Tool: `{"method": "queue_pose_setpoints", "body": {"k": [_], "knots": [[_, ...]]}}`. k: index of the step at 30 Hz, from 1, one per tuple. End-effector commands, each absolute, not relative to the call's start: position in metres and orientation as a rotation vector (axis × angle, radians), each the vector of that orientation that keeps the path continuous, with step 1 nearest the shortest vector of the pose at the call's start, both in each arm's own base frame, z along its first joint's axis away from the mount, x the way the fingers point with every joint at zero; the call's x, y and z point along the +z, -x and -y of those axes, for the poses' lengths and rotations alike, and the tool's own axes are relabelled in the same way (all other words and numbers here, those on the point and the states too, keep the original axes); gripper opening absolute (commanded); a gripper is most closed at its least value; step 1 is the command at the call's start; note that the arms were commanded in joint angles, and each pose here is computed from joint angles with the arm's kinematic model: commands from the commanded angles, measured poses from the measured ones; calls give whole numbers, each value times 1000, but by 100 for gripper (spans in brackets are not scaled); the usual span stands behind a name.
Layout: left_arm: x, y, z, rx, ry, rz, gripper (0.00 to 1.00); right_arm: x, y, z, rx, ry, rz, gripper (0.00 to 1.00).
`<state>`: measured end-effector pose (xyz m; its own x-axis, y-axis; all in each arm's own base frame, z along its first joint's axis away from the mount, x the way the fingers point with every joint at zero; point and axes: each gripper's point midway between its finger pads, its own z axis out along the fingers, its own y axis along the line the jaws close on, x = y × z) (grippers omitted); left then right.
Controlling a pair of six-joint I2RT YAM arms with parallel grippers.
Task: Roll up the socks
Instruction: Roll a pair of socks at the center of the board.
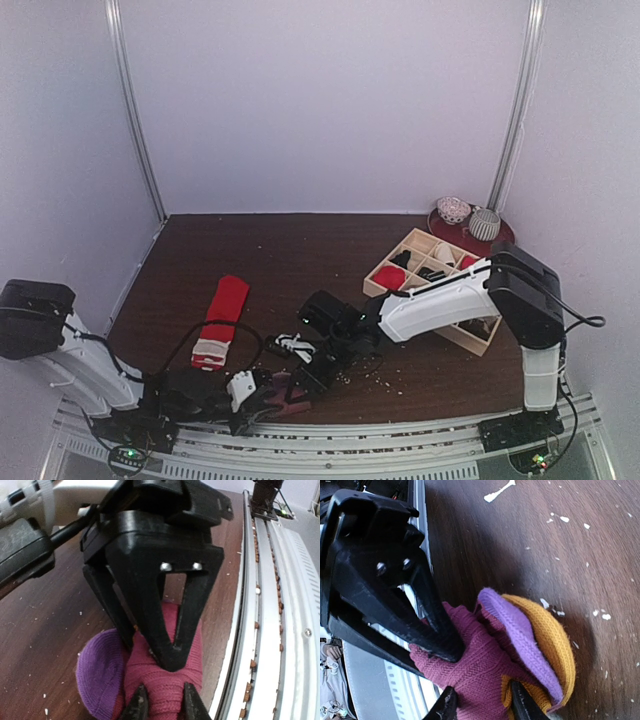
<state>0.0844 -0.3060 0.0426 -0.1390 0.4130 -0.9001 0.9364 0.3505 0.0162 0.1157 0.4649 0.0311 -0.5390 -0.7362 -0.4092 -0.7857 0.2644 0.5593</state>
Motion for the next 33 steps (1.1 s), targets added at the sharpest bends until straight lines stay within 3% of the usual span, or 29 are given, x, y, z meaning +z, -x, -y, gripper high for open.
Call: {"method": "queue_pose_setpoints", "body": {"k": [1,4,10,16,24,33], "knots": [[22,-84,305,-713,-1195,-1832,9,-52,-92,-378,757,1476,-2884,34],[3,-88,296,-656,-1167,-1925,0,-32,-93,-395,897,1509,-2749,38],[-22,-93,280,-600,-1090,-2096,0,61,-124,-433,1026,1505,-2163,56],[-34,-89,274,-671,-1034,-2210,0,139,-126,-425,977,1510,-1564,69],[-41,-83,275,-764,-1012,-2279,0,90,-93,-410,796,1759,-1364,75],[-44,-83,278,-769,-1043,-2278,0,63,-118,-423,564,1720,-1407,75]]}}
